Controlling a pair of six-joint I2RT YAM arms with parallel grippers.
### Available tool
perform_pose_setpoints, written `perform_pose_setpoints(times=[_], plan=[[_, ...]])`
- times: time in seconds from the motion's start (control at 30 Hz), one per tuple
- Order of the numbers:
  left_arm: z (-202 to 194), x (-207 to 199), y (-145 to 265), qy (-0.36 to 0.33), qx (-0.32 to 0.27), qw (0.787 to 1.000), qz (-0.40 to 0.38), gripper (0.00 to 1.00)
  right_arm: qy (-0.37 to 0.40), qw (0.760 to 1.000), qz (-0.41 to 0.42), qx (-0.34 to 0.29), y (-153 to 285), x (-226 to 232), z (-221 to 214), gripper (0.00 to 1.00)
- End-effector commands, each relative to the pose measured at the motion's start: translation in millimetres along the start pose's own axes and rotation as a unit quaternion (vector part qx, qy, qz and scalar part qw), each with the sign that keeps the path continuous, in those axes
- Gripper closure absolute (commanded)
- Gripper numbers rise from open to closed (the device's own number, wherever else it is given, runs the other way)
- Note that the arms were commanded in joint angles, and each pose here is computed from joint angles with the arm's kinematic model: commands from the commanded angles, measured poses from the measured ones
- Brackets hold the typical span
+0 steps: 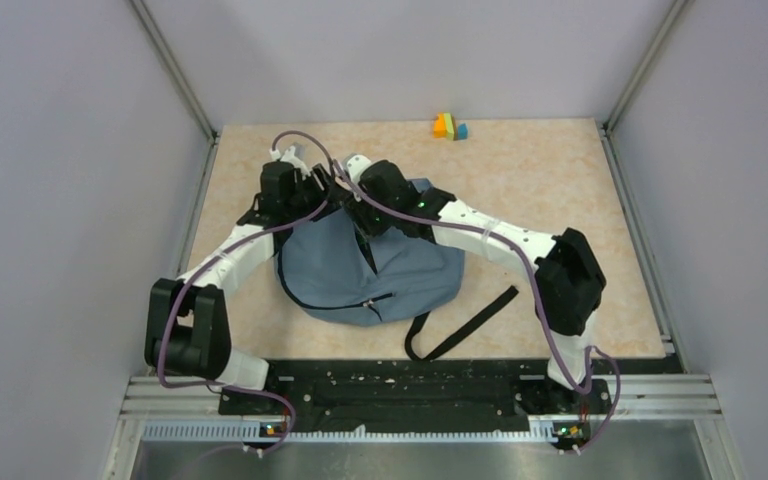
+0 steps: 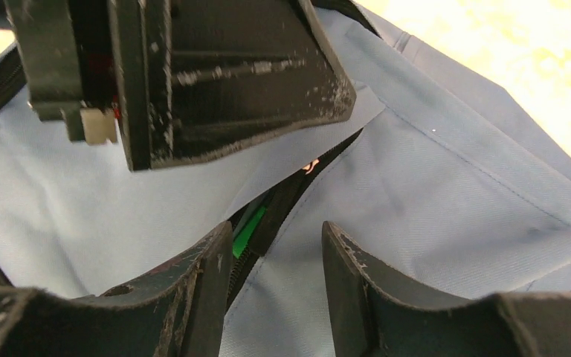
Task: Pack the student bag
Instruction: Zip the student bag at the center of the board.
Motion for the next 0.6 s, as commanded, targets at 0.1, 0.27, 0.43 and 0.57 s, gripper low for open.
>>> perform_pose_setpoints(times=[0.1, 0.27, 0.43, 0.57], plan=[[4.6, -8.4, -5.7, -0.016, 0.002, 1.0, -0.018, 0.42, 0.055, 0.997, -0.053, -0.012, -8.2, 6.2, 11.4, 0.54], [5.4, -9.9, -5.7, -0.019, 0.002, 1.0, -0.02, 0.42, 0.075, 0.995, -0.062, -0.004, -15.6, 9.5, 7.9, 0.57], [0.3, -9.9, -10.5, -0.019, 0.013, 1.0, -0.02, 0.42, 0.096, 0.994, -0.057, -0.005, -21.1, 18.6, 4.2, 0.57], [-8.3, -8.4, -17.7, -0.015, 0.028, 0.999, -0.016, 0.42, 0.103, 0.992, -0.066, -0.002, -26.4, 21.7, 0.6, 0.67]])
Point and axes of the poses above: each gripper's point midway between its finger pads, its own y axis back along the fingers, its own x axis along the line the jaws close on, z = x × y, the point moved 9 cm from there along y, back along the fingers, and after that the axes turned 9 degrees about -y, right-handed, at the moved point
